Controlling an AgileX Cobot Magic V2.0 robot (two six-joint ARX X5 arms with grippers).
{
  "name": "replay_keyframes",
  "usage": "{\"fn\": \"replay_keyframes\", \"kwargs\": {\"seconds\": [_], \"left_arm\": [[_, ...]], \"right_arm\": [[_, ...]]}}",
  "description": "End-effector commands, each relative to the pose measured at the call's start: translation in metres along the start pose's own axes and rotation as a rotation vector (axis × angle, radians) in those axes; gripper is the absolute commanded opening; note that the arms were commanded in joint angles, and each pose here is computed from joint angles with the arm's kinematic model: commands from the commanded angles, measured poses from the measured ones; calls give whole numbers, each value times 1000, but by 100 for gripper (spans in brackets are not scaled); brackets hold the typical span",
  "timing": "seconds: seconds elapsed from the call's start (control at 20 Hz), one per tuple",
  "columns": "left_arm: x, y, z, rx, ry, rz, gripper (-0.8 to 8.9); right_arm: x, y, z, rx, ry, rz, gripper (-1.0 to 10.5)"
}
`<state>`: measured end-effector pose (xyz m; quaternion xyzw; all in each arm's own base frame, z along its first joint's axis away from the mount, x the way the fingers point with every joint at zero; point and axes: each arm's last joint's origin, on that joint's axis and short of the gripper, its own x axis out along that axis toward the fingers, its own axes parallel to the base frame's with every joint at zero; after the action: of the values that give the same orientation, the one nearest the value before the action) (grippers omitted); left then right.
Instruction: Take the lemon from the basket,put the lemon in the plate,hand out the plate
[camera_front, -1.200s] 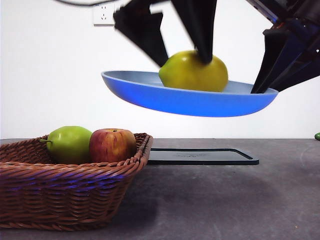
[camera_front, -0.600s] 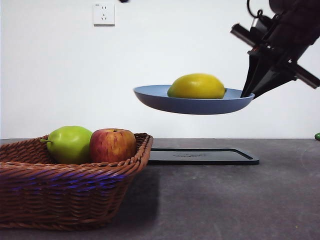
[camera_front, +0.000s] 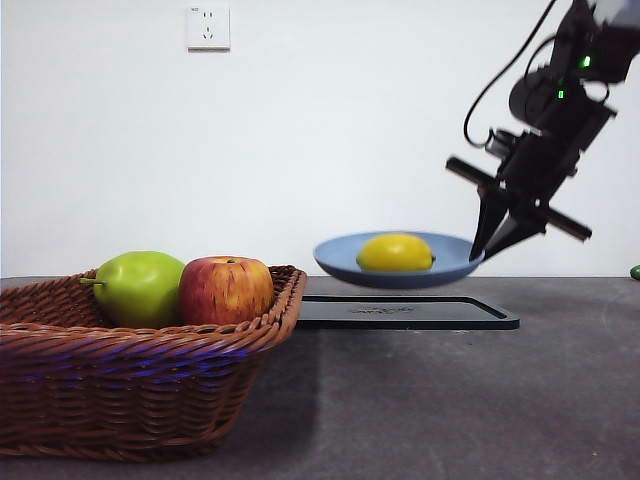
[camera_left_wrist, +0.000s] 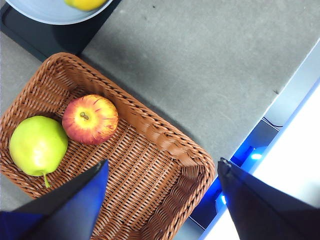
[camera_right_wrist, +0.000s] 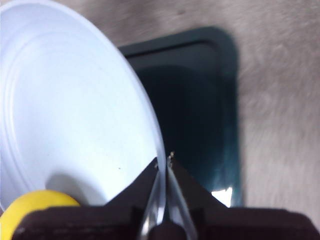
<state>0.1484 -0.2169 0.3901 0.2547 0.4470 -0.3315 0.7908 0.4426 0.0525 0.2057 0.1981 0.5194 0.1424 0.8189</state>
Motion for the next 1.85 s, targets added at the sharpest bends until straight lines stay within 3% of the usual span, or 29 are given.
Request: {"fn": "replay_keyframes", "kwargs": {"seconds": [0.05,0.4,0.55,0.8,1.0,1.25,1.5,1.7,1.85], "left_arm": [[-1,-3,5,-7,-21,-5,376],[-1,-4,7,-11,-46,-7,376],[-1,-4,8,-11,-48,-7,376],[-1,-4,8,-11,-48,-7,376],[-1,-4,11,-5,-78,-8,376],[-1,-1,21,42,-182,-5,346],[0,17,29,121,-251,49,0],[2,55,30,22,-273,117,6],[-3,81,24,-48,-302,77,6]], "right_arm": [[15,-9,5,46,1,6,3],[30,-27,2,71,39,-17,6],[29,-29,3,76,38,-21,105],[27,-33,5,84,30,-22,175],[-1,-27,11,70,-20,-15,237],[-84,13,10,-74,-130,10,231],[-174,81,-20,-397,-278,65,4],[-238,126,-59,-523,-407,126,5],[-278,148,-92,-619,-535,46,5]]}}
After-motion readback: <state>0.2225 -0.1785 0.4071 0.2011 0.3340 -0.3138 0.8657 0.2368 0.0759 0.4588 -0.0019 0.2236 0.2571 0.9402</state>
